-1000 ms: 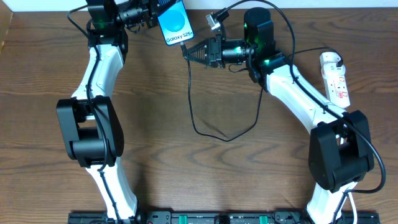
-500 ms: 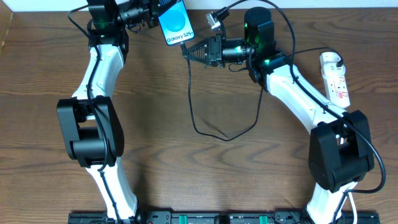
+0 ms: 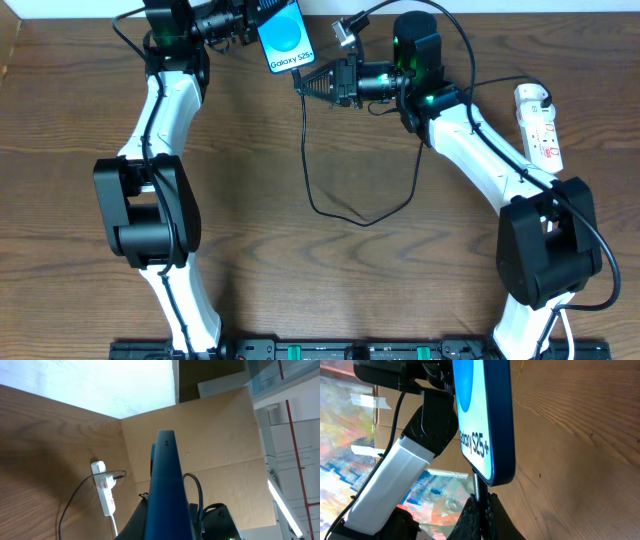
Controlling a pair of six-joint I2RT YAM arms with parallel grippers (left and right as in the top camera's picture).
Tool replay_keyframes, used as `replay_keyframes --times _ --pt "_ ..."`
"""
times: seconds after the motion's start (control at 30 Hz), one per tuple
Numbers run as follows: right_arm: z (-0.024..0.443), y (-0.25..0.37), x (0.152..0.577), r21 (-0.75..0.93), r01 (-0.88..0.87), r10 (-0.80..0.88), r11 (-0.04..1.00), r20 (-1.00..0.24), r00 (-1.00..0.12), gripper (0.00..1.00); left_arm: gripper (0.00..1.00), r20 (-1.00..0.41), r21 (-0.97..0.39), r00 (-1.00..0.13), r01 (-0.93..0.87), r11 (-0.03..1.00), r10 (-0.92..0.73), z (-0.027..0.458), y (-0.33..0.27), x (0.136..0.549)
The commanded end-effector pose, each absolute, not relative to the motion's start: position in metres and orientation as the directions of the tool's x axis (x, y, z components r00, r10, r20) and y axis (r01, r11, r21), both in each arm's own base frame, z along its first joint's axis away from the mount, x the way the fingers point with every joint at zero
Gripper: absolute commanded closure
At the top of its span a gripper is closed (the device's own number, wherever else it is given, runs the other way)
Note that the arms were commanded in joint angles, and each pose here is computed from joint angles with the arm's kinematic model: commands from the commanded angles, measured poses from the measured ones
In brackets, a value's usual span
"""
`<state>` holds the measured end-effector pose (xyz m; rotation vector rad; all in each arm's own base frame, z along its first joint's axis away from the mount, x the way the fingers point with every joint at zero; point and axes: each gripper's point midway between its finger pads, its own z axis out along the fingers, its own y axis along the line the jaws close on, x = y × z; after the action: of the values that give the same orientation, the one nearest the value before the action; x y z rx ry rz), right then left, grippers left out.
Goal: Plug charger to phone and switch on socket
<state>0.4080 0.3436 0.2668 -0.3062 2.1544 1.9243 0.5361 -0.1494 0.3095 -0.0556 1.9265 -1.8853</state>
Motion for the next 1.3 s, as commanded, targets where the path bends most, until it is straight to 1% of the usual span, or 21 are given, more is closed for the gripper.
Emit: replay_keyframes --times 0.0,0.23,0.33,0.37,0.43,0.5,0.57,0.73,0.77,0.83,0.87,0.97,1.0,1.03,1.13,1.17,1.2,1.27 --pt "0.267 0.340 0.427 0.937 -0.317 0.078 0.148 -0.330 -0.941 0.99 0.93 -0.328 -0.944 -0.905 0.324 0.059 -0.272 0.325 -0.162 0.521" --pt "0.271 0.337 0.430 0.934 -0.328 0.089 0.141 -0.342 -0.935 0.99 0.93 -0.328 -0.944 -0.905 0.324 0.058 -0.270 0.325 -0.162 0.520" --pt "0.270 0.337 0.426 0.930 -0.342 0.067 0.136 -0.353 -0.933 0.98 0.93 -0.338 -0.941 -0.902 0.334 0.061 -0.270 0.325 -0.161 0.521" --pt "0.269 0.337 0.425 0.927 -0.349 0.059 0.136 -0.360 -0.931 0.96 0.93 -0.341 -0.940 -0.901 0.337 0.062 -0.270 0.325 -0.161 0.521" --pt "0.265 0.337 0.421 0.925 -0.353 0.036 0.140 -0.361 -0.932 0.87 0.93 -0.347 -0.937 -0.899 0.343 0.064 -0.267 0.325 -0.160 0.520" --pt "0.255 0.336 0.418 0.926 -0.340 0.019 0.163 -0.348 -0.937 0.77 0.93 -0.361 -0.932 -0.896 0.356 0.067 -0.258 0.324 -0.160 0.519" --pt "0.246 0.335 0.415 0.925 -0.332 0.003 0.186 -0.338 -0.941 0.71 0.93 -0.372 -0.928 -0.894 0.367 0.068 -0.247 0.323 -0.159 0.517" --pt "0.235 0.326 0.415 0.921 -0.325 -0.011 0.216 -0.331 -0.944 0.59 0.93 -0.412 -0.911 -0.885 0.406 0.070 -0.216 0.322 -0.160 0.513" --pt "0.234 0.322 0.417 0.917 -0.336 -0.011 0.216 -0.342 -0.940 0.56 0.93 -0.427 -0.904 -0.884 0.422 0.070 -0.188 0.318 -0.161 0.509" --pt "0.235 0.315 0.420 0.910 -0.355 -0.010 0.215 -0.361 -0.932 0.53 0.93 -0.436 -0.900 -0.887 0.430 0.071 -0.153 0.310 -0.162 0.504" --pt "0.233 0.310 0.422 0.906 -0.362 -0.008 0.219 -0.370 -0.929 0.48 0.93 -0.432 -0.902 -0.892 0.426 0.071 -0.134 0.303 -0.162 0.501" --pt "0.226 0.297 0.426 0.901 -0.357 -0.001 0.246 -0.368 -0.930 0.45 0.93 -0.401 -0.916 -0.909 0.393 0.080 -0.112 0.282 -0.162 0.496" --pt "0.221 0.291 0.428 0.899 -0.350 0.001 0.263 -0.363 -0.932 0.45 0.93 -0.386 -0.922 -0.916 0.378 0.087 -0.109 0.273 -0.162 0.494" --pt "0.208 0.279 0.430 0.892 -0.328 0.006 0.310 -0.347 -0.938 0.44 0.93 -0.360 -0.931 -0.926 0.349 0.107 -0.111 0.256 -0.162 0.491" --pt "0.182 0.261 0.430 0.867 -0.270 0.018 0.419 -0.306 -0.952 0.44 0.93 -0.298 -0.948 -0.944 0.275 0.162 -0.140 0.227 -0.160 0.490" --pt "0.172 0.255 0.429 0.851 -0.251 0.019 0.462 -0.293 -0.956 0.44 0.93 -0.276 -0.951 -0.949 0.246 0.187 -0.153 0.216 -0.159 0.490" --pt "0.155 0.246 0.426 0.813 -0.225 0.017 0.537 -0.276 -0.961 0.44 0.93 -0.241 -0.951 -0.954 0.196 0.238 -0.177 0.196 -0.157 0.489" --pt "0.140 0.237 0.422 0.769 -0.206 0.006 0.605 -0.262 -0.965 0.44 0.93 -0.217 -0.945 -0.957 0.156 0.287 -0.194 0.177 -0.154 0.487"
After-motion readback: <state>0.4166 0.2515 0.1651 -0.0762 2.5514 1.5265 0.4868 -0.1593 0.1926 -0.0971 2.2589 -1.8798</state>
